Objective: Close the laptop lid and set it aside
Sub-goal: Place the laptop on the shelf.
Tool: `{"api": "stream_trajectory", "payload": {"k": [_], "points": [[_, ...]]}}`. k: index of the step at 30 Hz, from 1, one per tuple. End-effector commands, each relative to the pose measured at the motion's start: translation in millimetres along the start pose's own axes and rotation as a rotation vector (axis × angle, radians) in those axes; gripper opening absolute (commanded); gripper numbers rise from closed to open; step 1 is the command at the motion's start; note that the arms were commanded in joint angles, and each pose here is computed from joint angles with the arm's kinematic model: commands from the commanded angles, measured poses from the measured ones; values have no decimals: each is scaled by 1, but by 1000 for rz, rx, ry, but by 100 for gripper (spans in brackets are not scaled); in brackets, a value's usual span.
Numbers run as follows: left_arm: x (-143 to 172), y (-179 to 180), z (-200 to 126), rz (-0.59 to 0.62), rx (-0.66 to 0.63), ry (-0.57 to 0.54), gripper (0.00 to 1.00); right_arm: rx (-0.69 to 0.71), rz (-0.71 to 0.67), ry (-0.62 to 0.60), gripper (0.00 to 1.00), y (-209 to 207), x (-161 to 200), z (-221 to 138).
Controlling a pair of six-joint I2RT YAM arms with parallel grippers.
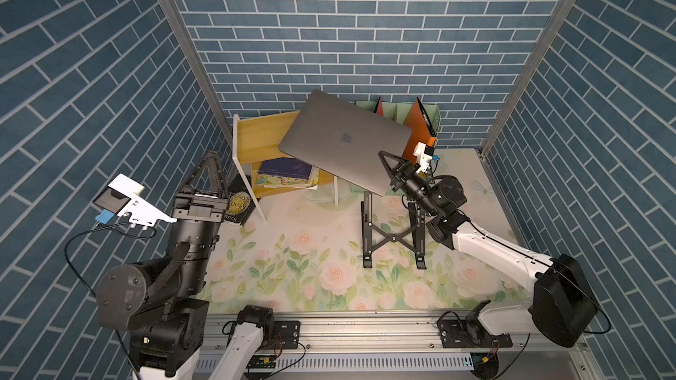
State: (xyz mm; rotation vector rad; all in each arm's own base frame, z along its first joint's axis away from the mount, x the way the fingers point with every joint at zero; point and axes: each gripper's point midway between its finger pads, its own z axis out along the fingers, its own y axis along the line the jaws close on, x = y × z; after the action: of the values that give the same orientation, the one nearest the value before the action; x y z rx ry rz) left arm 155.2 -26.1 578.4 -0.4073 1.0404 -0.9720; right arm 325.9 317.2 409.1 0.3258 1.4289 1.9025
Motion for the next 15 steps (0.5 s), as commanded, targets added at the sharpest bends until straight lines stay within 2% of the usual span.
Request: {"api": "stream_trajectory", "payload": {"k": [1,5,7,15], "points": [[15,7,-12,56,-27,78,90,-267,-51,-190,0,94,-27,12],[26,24,-20,79,-98,124,90,-188,-33,-301,0,89,-18,39],[29,31,-25,76,-130,138,92,-127,18,-341,0,80,-11,57],[40,40,-46,42,-172,192,93,-34,107,-415,0,74,31,133]]}}
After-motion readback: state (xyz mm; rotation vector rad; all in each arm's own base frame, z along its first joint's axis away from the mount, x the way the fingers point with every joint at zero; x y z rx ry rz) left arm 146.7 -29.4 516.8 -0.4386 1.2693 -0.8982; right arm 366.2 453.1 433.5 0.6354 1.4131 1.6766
